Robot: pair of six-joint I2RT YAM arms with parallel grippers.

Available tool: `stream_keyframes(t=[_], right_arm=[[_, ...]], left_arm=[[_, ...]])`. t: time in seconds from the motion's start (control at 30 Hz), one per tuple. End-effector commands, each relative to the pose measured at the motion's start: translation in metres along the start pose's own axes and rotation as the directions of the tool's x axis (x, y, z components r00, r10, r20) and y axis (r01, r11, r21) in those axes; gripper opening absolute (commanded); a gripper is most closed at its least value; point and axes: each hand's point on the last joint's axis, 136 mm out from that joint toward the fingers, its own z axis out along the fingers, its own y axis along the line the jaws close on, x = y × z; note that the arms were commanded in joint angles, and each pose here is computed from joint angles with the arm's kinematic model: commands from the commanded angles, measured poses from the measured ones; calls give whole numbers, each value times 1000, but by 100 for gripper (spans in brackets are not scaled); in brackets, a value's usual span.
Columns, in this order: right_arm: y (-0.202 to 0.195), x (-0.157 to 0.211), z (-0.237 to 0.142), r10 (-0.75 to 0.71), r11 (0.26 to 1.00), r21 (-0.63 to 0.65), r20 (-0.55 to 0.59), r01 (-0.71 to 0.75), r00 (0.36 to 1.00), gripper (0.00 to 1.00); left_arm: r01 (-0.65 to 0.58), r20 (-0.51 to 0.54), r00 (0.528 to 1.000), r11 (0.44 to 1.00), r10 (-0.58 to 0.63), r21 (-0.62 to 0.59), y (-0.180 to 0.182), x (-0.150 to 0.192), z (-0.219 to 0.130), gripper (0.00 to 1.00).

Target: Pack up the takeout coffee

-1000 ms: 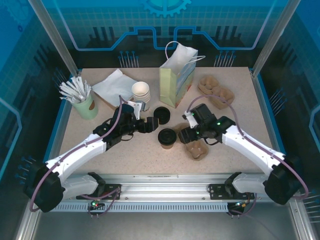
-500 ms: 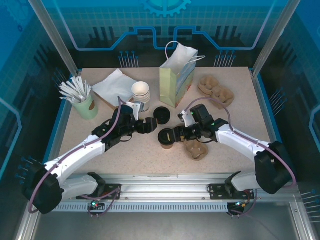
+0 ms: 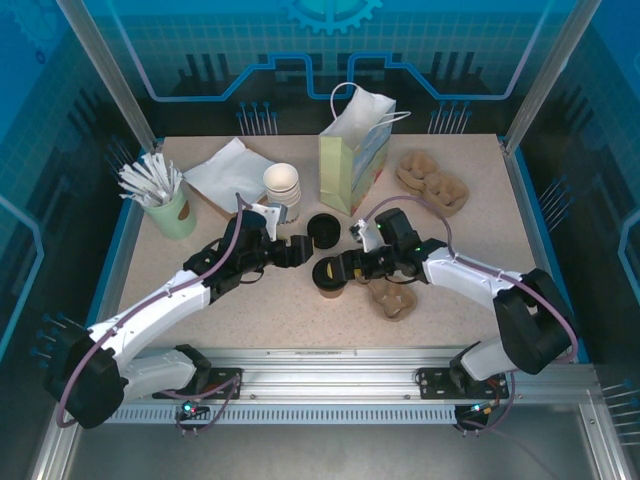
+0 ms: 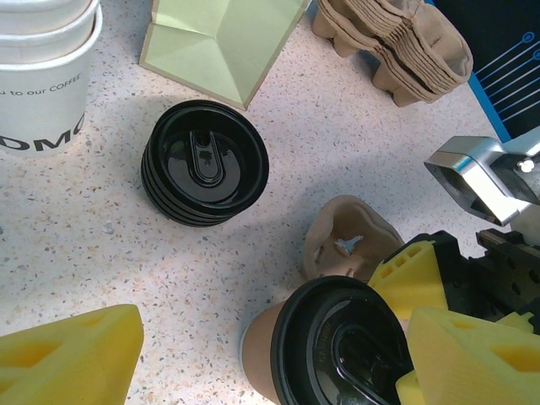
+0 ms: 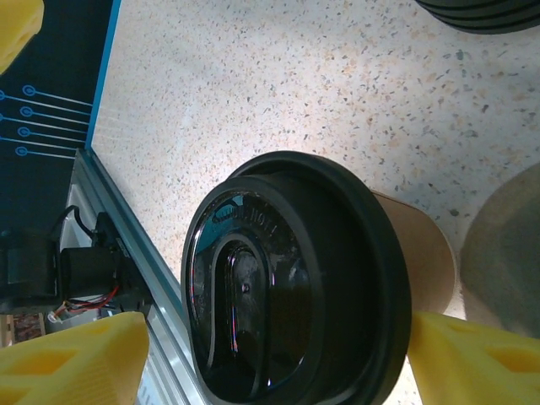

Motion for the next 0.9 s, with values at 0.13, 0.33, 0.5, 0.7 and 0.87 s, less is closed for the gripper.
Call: stream_keyframes(t=[0.13, 0.33, 0.5, 0.7, 0.87], right_arm=[[17, 6, 20, -11, 998, -58, -26, 10, 1000, 80], [34, 6, 34, -43, 996, -82, -51, 38, 998, 80], [23, -1, 13, -71, 997, 0, -32, 71, 997, 81], [-16, -2, -33, -42, 990, 137, 13, 40, 999, 82], [-71, 0, -78, 48, 945, 318, 113, -82, 992, 82]], left_arm=[[-6, 12, 1000, 996, 7, -86, 21, 4, -4, 83], [23, 40, 999, 983, -15, -183, 44, 3, -9, 84], [23, 44, 999, 987, -16, -156, 39, 3, -11, 84], [24, 55, 998, 992, -18, -120, 32, -1, -13, 84], [21, 57, 998, 996, -16, -91, 25, -4, -13, 84]])
